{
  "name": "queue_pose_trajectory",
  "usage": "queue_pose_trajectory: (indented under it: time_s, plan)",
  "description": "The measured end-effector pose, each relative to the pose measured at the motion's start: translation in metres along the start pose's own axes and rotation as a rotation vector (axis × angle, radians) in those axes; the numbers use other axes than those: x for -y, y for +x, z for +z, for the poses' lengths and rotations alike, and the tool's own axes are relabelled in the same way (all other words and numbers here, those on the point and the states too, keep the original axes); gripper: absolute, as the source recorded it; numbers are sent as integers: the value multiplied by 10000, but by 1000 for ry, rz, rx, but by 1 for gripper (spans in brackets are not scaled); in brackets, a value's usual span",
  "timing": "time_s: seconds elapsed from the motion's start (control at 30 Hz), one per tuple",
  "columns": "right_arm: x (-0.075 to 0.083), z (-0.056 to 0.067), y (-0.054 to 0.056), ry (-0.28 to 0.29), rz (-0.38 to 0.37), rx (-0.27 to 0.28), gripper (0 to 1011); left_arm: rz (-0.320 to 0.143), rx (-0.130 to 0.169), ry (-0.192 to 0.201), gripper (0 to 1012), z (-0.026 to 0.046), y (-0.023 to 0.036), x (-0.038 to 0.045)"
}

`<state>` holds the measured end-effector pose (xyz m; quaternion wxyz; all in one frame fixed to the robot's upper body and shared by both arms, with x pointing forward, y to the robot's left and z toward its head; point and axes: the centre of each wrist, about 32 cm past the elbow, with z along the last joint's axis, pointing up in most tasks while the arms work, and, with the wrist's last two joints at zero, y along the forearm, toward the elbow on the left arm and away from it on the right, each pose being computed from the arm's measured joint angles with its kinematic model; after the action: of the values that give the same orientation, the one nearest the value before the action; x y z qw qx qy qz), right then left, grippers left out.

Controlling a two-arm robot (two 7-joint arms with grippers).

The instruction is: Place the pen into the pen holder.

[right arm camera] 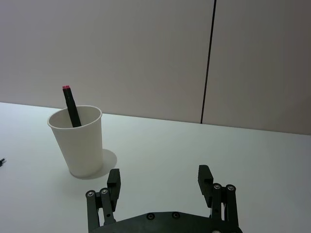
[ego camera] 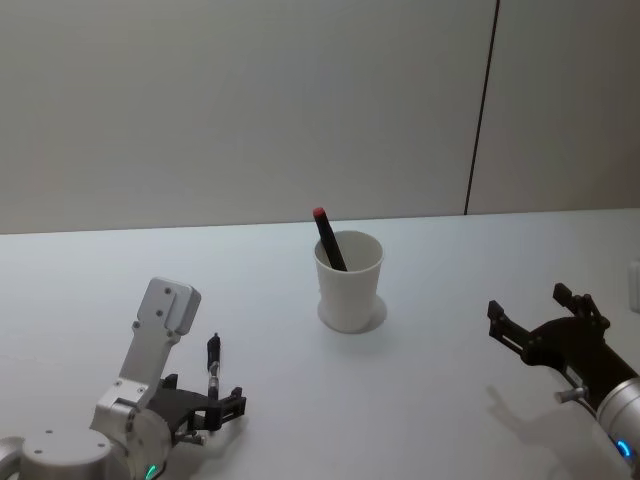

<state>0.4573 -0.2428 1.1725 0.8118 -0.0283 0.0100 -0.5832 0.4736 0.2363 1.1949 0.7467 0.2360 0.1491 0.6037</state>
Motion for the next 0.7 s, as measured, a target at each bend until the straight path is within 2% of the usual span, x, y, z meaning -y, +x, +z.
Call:
queue_pose_trajectory:
  time_s: [0.17,0.3,0.7]
  plan:
    - [0,0,0,0,0,0,1002,-9,1,9,992,8,-2,18]
    - [0,0,0,0,0,0,1002,-12,-1,13,926,12,-1,26]
    - [0,0,0,0,0,0,1001,-9,-16,25,561,19,-4,50]
